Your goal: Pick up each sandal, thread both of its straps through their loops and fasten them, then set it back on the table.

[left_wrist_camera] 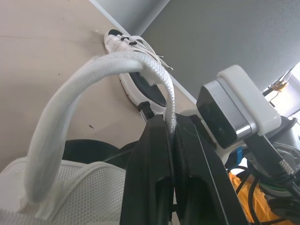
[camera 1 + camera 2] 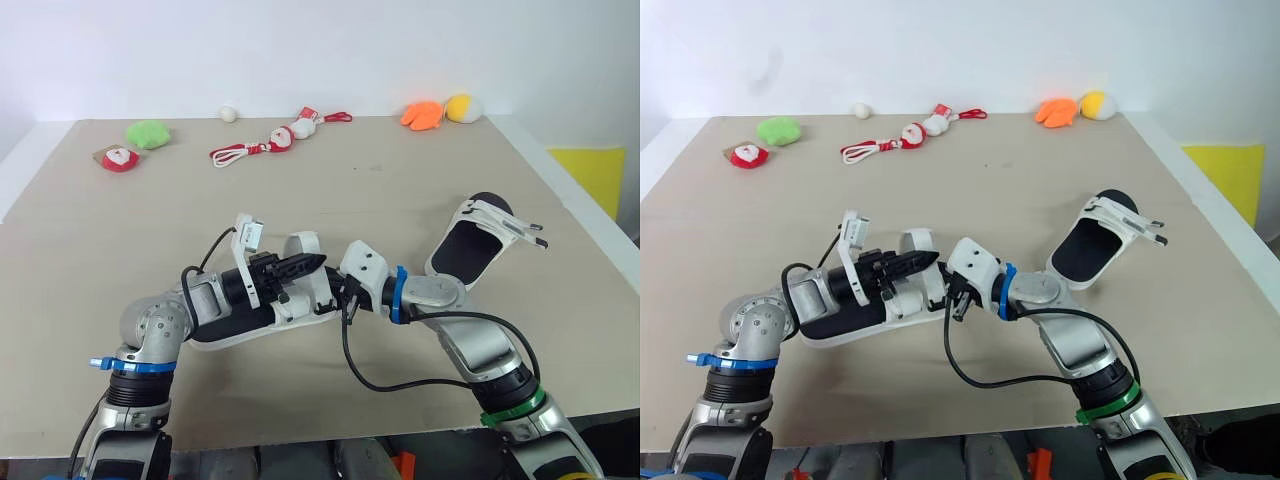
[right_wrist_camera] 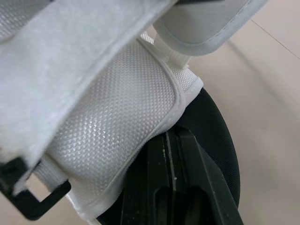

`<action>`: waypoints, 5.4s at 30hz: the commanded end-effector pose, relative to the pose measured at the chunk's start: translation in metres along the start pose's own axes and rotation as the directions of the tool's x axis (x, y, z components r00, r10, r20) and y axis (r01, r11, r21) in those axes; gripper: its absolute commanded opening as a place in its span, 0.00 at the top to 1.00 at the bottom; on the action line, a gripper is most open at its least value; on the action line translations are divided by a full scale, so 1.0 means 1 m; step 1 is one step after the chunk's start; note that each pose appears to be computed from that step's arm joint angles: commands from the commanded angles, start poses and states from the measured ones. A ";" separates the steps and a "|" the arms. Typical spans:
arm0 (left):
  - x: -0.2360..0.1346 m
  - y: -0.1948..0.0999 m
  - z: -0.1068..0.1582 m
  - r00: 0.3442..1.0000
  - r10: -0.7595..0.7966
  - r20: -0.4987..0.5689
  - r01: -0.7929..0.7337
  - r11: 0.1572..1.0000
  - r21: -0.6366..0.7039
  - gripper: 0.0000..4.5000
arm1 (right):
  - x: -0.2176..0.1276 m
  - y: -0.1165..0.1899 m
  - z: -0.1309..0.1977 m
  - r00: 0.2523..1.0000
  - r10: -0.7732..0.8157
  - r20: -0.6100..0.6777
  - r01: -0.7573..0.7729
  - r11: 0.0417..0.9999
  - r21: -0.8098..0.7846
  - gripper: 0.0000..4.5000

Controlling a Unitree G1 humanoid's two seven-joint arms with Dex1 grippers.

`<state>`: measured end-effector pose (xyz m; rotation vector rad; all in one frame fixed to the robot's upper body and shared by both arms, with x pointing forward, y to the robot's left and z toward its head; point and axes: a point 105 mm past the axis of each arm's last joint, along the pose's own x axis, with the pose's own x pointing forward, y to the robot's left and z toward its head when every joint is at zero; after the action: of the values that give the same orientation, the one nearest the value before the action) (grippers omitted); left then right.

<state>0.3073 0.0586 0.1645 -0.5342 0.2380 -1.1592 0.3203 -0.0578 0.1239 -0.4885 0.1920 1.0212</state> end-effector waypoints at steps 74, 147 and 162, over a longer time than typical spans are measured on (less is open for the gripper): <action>-0.001 -0.008 0.001 1.000 -0.014 0.001 0.014 1.000 -0.014 0.97 | 0.004 0.001 -0.007 1.000 -0.003 -0.025 0.003 1.000 0.011 1.00; -0.052 -0.027 0.005 0.988 0.086 -0.125 -0.050 0.961 0.271 0.01 | 0.005 0.005 -0.008 1.000 0.008 -0.022 -0.007 1.000 0.024 1.00; -0.008 -0.022 -0.008 0.983 0.068 -0.170 -0.040 0.986 0.164 0.12 | 0.007 0.004 -0.005 1.000 0.004 -0.015 -0.003 1.000 0.021 1.00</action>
<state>0.2836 0.0608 0.1682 -0.2951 0.2978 -1.1497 0.3216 -0.0535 0.1236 -0.4707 0.1853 1.0232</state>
